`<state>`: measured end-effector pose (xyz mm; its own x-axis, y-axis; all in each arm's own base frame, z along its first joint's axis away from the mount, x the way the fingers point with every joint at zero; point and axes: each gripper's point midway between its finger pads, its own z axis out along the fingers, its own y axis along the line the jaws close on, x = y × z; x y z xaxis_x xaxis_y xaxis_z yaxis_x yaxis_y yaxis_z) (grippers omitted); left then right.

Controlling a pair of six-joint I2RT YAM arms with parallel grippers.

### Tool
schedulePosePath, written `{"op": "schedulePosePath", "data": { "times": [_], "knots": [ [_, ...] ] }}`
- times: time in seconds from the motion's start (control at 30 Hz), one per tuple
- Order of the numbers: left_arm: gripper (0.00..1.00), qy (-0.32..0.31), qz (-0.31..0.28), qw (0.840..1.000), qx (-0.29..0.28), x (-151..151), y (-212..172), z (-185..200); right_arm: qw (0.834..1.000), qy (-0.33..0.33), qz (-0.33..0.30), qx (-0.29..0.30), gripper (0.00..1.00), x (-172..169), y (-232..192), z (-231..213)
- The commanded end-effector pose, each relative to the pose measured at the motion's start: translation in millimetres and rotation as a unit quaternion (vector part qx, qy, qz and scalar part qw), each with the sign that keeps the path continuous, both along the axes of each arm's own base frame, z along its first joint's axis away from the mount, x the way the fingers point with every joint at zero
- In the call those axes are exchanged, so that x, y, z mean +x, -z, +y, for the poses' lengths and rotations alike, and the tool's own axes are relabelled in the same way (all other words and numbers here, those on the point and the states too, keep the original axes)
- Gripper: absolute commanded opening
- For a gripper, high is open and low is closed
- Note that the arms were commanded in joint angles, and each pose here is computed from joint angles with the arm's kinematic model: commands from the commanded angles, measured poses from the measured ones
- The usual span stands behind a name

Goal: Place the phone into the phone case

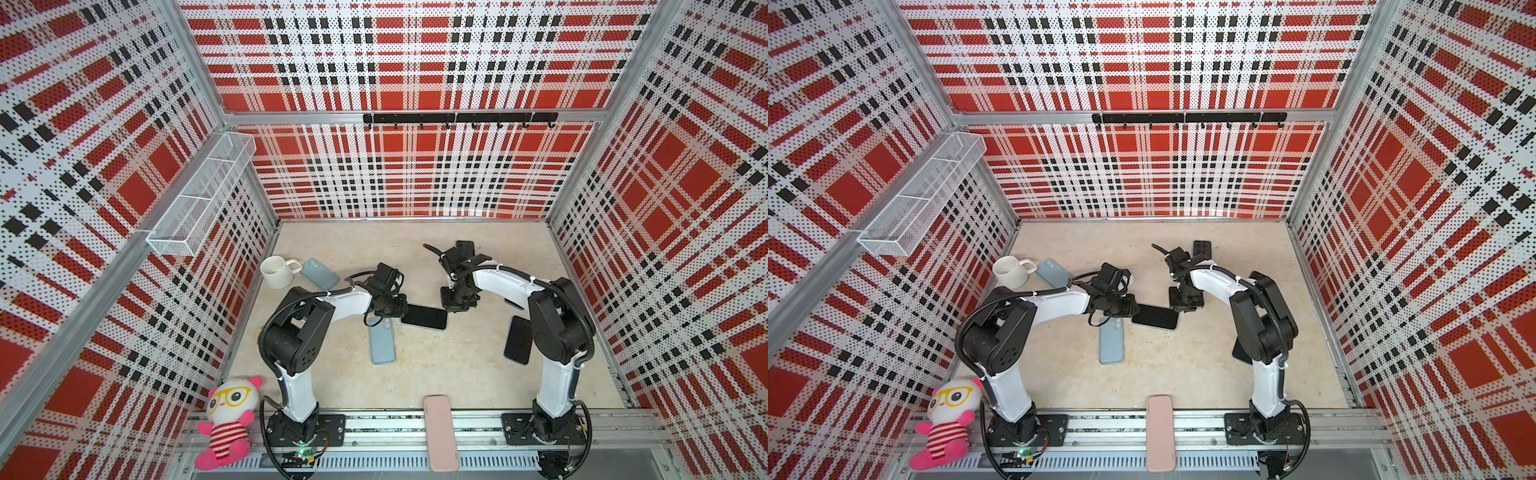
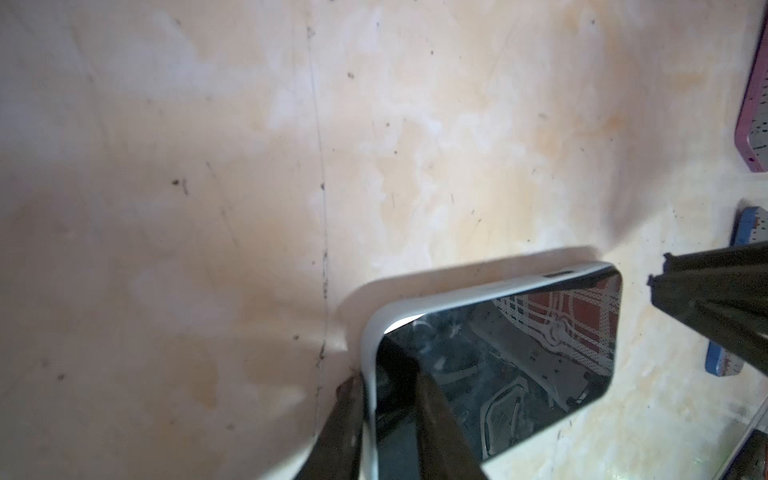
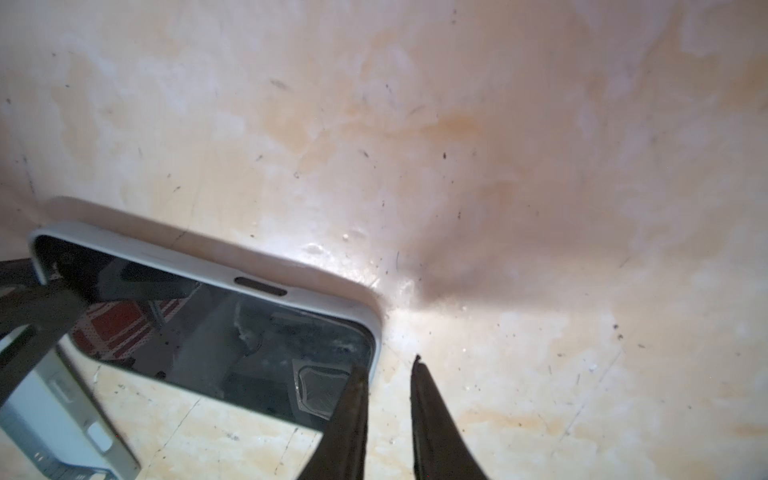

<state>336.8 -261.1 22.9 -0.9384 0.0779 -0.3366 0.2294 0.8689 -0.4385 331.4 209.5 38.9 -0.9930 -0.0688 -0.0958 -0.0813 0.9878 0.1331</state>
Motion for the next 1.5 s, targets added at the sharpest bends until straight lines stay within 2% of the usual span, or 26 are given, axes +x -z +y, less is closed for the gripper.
{"op": "schedulePosePath", "data": {
  "times": [0.0,0.7,0.87,0.97,1.03,1.1,1.23,1.47],
  "knots": [
    [0.25,0.009,0.033,0.999,0.01,-11,20,0,1.0,-0.013,0.018,0.0,0.21,-3,10,3],
    [0.15,0.017,0.049,0.998,0.017,-19,33,-4,0.996,-0.027,0.08,0.0,0.13,-35,73,10],
    [0.15,0.017,0.049,0.998,0.02,-19,34,-4,0.999,-0.034,0.031,0.007,0.14,-14,33,10],
    [0.15,0.017,0.048,0.998,0.022,-18,33,-4,0.999,-0.026,-0.002,0.026,0.23,-1,3,6],
    [0.15,0.017,0.048,0.998,0.022,-18,34,-4,0.999,-0.024,0.004,0.045,0.31,-1,-1,8],
    [0.15,0.017,0.047,0.998,0.022,-19,34,-4,0.999,-0.029,0.01,0.043,0.34,-2,3,7],
    [0.15,0.017,0.047,0.998,0.025,-19,35,-4,0.996,-0.033,0.025,0.077,0.31,-4,14,20],
    [0.14,0.018,0.051,0.998,0.026,-19,37,-4,0.998,-0.032,0.032,0.052,0.21,-10,19,13]
  ]
}}
